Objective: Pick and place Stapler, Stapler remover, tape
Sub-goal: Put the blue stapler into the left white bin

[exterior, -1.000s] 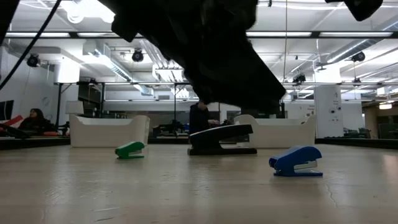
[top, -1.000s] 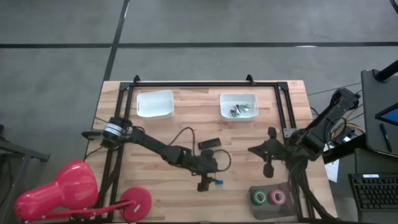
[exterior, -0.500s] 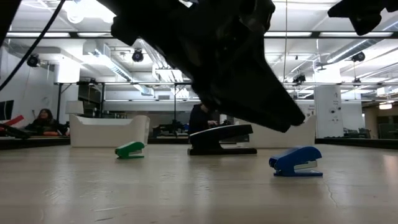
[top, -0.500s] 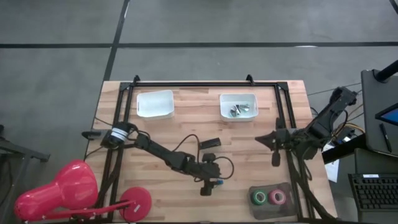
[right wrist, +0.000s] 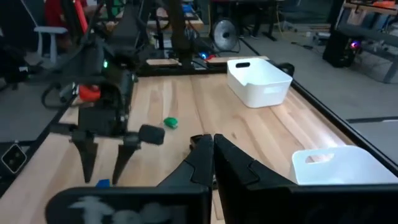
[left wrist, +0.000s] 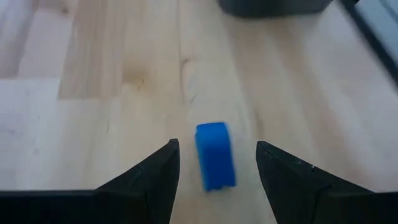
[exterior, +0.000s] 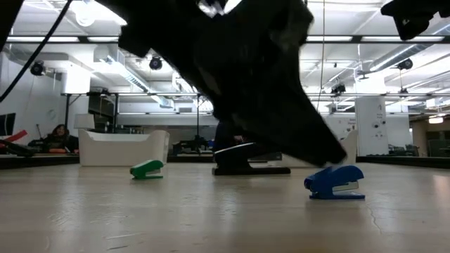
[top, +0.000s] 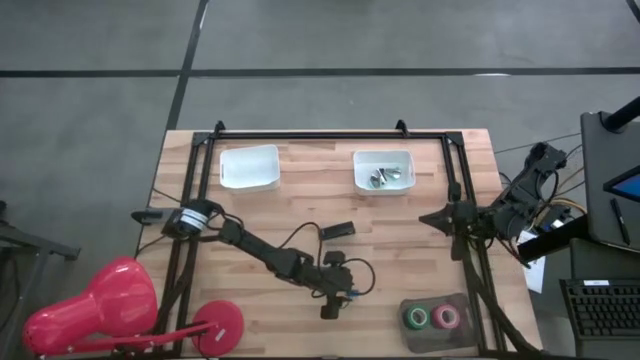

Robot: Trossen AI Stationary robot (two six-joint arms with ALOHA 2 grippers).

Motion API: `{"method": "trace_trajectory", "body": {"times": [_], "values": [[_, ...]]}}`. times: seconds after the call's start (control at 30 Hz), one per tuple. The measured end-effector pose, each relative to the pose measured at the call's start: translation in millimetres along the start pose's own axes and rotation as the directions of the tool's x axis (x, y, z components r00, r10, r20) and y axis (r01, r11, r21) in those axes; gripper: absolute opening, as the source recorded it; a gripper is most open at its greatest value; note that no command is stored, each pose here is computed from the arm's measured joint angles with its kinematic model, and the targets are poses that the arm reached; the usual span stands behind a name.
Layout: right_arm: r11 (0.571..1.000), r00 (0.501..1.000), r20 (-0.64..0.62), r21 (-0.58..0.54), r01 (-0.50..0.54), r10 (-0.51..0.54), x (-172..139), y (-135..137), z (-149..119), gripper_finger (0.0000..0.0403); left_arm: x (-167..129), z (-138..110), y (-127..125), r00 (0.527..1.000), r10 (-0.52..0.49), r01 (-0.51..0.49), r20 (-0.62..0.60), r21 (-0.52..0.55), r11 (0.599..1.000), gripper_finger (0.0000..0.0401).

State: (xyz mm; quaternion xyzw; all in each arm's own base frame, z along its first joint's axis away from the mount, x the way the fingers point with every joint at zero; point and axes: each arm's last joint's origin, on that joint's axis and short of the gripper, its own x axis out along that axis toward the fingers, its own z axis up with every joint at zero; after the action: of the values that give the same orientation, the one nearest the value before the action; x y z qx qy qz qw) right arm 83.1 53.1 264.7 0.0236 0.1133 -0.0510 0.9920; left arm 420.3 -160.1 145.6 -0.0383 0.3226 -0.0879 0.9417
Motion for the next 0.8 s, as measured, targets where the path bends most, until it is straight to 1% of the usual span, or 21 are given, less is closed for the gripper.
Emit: {"method": "trace_trajectory", "body": {"times": [0.17,0.33,0.4,0.43,0.47,0.53,0.6,0.7,0.8], "values": [[1.000,0.999,0.037,0.022,-0.008,0.007,-6,-12,-12,0.0008,12,-4,2,1.000,0.007,-0.007,-0.012,-0.001,1.000,0.0214],[0.999,0.996,0.081,0.015,-0.050,0.048,-12,-21,-21,0.0008,18,-7,2,1.000,0.011,-0.011,-0.021,0.004,1.000,0.0213],[0.996,0.989,0.116,0.021,-0.092,0.089,-15,-24,-20,0.0008,19,-7,3,1.000,0.014,-0.014,-0.022,0.002,1.000,0.0212],[0.994,0.986,0.137,0.037,-0.103,0.097,-17,-26,-19,0.0008,19,-7,4,1.000,0.016,-0.016,-0.022,0.000,1.000,0.0211],[0.994,0.984,0.157,0.061,-0.094,0.083,-20,-29,-18,0.0008,19,-8,4,1.000,0.016,-0.016,-0.026,-0.003,1.000,0.0208],[0.992,0.981,0.189,0.099,-0.074,0.055,-24,-35,-19,0.0008,19,-8,5,0.999,0.019,-0.019,-0.030,-0.006,1.000,0.0200],[0.991,0.977,0.205,0.109,-0.083,0.059,-25,-37,-23,0.0008,19,-8,6,0.999,0.021,-0.021,-0.034,-0.011,1.000,0.0186],[0.991,0.979,0.195,0.106,-0.081,0.059,-19,-33,-31,0.0008,19,-8,8,0.999,0.025,-0.026,-0.035,-0.028,0.999,0.0159],[0.992,0.985,0.154,0.088,-0.087,0.072,-9,-26,-47,0.0008,19,-8,9,0.999,0.032,-0.033,-0.037,-0.033,0.999,0.0125]]}}
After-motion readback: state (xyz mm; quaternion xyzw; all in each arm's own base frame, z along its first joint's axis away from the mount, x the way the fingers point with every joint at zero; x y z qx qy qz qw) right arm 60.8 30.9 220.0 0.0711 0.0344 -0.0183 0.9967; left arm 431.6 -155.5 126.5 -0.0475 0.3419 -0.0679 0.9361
